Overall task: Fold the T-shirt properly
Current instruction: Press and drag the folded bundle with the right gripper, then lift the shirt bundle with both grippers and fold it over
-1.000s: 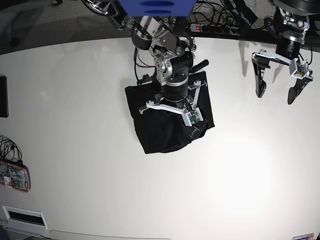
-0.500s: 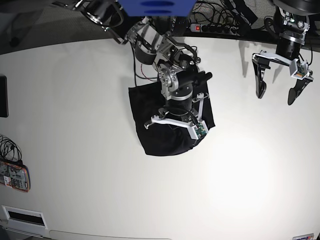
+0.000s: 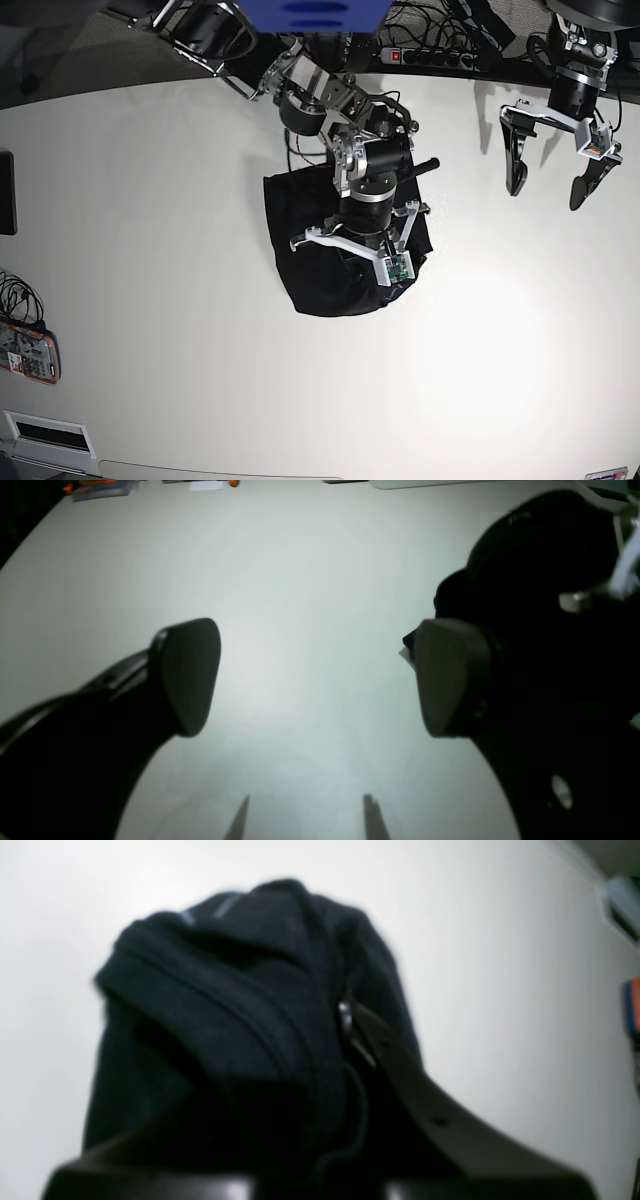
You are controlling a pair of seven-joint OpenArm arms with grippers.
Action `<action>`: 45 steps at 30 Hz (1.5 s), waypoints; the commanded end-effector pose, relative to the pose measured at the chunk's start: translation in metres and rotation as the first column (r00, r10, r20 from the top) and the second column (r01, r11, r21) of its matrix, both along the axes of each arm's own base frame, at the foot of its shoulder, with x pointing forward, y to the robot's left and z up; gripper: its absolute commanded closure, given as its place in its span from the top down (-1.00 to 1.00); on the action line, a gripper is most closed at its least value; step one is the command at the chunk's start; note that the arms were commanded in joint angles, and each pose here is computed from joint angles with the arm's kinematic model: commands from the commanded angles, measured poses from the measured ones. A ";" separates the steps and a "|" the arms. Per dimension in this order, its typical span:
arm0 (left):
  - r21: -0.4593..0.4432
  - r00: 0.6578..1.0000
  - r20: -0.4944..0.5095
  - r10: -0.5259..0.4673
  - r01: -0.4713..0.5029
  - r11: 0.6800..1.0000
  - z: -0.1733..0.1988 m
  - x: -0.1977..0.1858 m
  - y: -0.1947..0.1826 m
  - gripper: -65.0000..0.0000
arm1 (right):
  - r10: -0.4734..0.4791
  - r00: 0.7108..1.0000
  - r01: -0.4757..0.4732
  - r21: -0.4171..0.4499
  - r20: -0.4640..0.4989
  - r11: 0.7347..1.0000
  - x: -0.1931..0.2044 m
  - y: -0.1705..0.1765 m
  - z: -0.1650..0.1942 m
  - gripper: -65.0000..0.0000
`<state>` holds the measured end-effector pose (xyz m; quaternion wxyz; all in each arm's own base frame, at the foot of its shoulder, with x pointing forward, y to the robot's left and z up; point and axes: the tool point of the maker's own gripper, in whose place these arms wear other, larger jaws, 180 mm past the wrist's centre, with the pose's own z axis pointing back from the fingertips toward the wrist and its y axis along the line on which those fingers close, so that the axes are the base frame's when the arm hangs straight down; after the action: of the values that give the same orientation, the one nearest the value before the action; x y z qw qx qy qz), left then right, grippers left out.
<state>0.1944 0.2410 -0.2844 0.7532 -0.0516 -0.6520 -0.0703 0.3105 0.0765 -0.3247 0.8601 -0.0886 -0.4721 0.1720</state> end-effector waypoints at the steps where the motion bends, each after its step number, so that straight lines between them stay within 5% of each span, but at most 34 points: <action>1: -0.003 0.999 0.046 -0.004 0.004 1.000 0.013 0.001 0.001 0.79 | -0.004 0.998 0.002 0.031 0.060 1.000 0.008 0.005 0.019 -1.00; 18: -0.001 0.999 0.048 -0.003 0.003 1.000 0.014 0.001 0.001 0.79 | 0.006 0.998 -0.007 0.023 0.062 1.000 0.010 0.007 0.020 -1.00; 28: -0.004 0.999 0.043 -0.004 0.004 1.000 0.012 0.001 0.001 0.79 | 0.182 0.956 -0.144 0.175 -0.229 0.974 -0.054 0.060 -0.035 -1.00; 33: -0.004 0.999 0.046 -0.004 0.004 1.000 0.013 0.001 0.001 0.79 | 0.212 0.910 -0.140 0.218 -0.355 0.966 -0.073 0.067 -0.061 -0.40; 39: -0.003 0.999 0.041 -0.001 0.001 1.000 0.012 0.000 0.002 0.79 | 0.420 0.830 -0.343 0.258 -0.367 0.903 -0.078 0.093 -0.055 0.23; 45: 0.021 0.999 0.038 -0.006 0.006 1.000 0.011 0.001 0.002 0.79 | 0.463 0.849 -0.379 0.317 -0.253 0.869 -0.071 0.105 -0.020 0.43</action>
<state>0.1942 0.2413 -0.2858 0.7554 -0.0462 -0.6492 -0.0755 0.2258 0.1681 -0.3717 0.8867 0.1405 -0.3081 0.3148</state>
